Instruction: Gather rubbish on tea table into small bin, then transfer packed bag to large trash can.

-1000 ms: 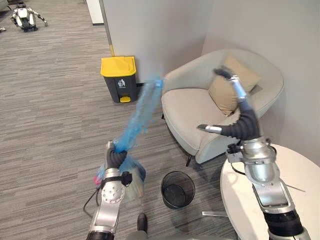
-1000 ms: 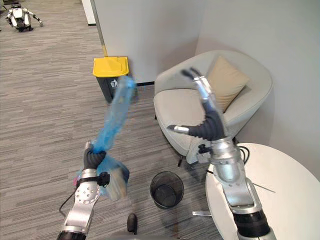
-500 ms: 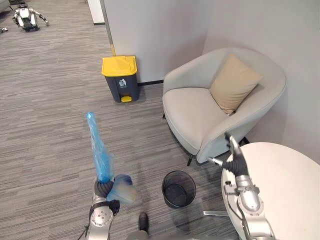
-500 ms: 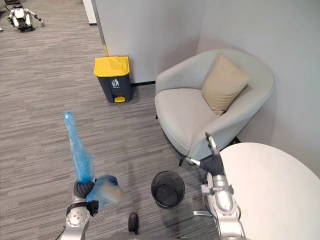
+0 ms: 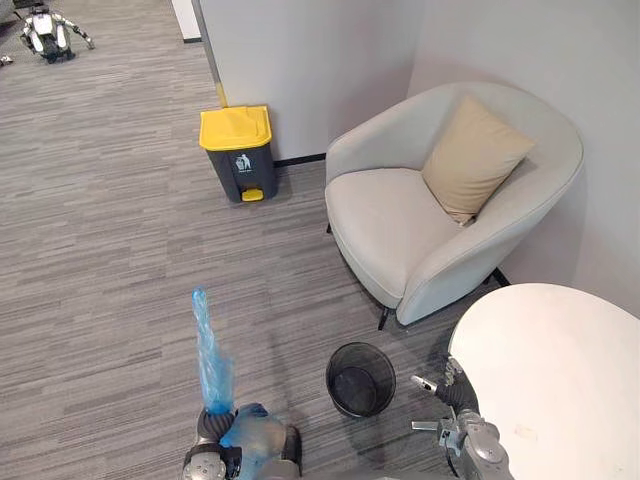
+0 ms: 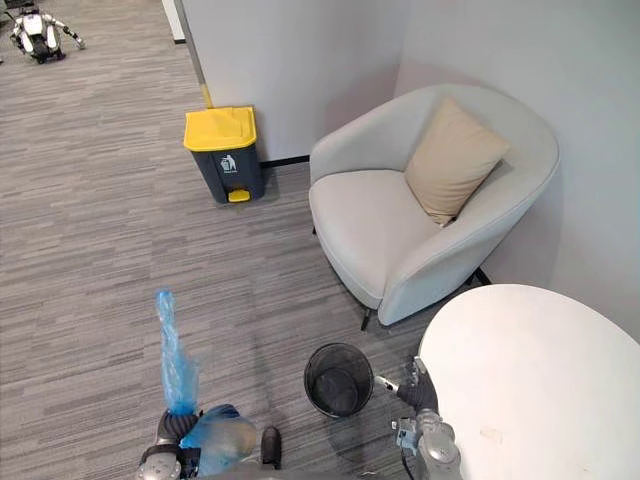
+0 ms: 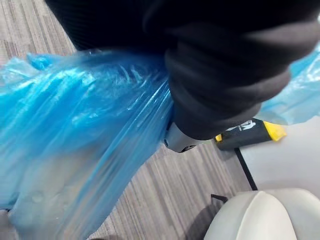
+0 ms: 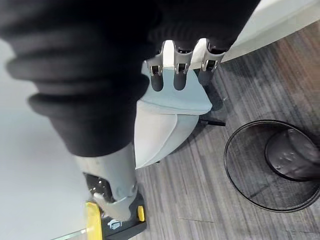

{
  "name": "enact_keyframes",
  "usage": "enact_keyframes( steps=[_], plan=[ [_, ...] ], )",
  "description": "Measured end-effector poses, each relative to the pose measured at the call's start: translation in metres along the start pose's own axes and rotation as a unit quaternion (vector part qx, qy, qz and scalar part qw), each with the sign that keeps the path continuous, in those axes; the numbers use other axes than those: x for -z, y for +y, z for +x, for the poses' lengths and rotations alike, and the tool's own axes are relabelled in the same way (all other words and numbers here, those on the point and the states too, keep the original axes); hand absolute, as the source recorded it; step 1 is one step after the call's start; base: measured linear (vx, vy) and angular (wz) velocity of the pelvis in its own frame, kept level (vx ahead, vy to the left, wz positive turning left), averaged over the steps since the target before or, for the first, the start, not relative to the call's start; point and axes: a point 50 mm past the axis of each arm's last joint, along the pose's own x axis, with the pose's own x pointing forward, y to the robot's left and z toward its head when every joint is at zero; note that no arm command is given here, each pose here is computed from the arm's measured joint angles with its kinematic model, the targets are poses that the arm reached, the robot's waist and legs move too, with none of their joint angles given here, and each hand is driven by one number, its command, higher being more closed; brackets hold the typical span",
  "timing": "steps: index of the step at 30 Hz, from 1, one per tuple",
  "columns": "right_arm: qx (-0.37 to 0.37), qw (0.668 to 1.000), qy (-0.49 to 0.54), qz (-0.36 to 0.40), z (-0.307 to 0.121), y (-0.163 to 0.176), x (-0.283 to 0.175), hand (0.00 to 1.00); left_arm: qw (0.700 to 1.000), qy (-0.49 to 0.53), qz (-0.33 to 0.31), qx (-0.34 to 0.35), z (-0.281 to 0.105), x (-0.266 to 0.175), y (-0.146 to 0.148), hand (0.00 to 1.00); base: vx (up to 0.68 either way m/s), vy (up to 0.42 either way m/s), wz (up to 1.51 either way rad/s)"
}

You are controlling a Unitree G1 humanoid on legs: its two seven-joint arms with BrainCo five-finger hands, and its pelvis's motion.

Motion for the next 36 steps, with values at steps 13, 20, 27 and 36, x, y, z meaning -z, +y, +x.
enact_keyframes(
  steps=[13,20,27,36],
  plan=[
    [0.0,0.999,0.041,-0.008,0.006,0.002,0.011,0.0,0.999,0.017,0.015,0.048,-0.001,0.008,-0.013,1.0,0.01,-0.003,-0.02],
    [0.0,0.998,0.043,-0.04,0.014,0.001,0.006,0.0,0.998,0.009,0.036,0.053,0.002,0.005,-0.008,1.0,0.0,0.006,-0.11],
    [-0.003,0.997,0.021,-0.078,0.027,0.002,-0.011,0.0,0.996,-0.052,0.044,0.056,0.016,-0.031,-0.001,1.0,-0.05,0.025,0.06],
    [0.002,0.995,-0.016,-0.103,0.038,0.0,-0.035,0.0,0.996,-0.088,-0.018,0.027,0.017,-0.049,0.007,1.0,-0.11,-0.138,0.51]
  ],
)
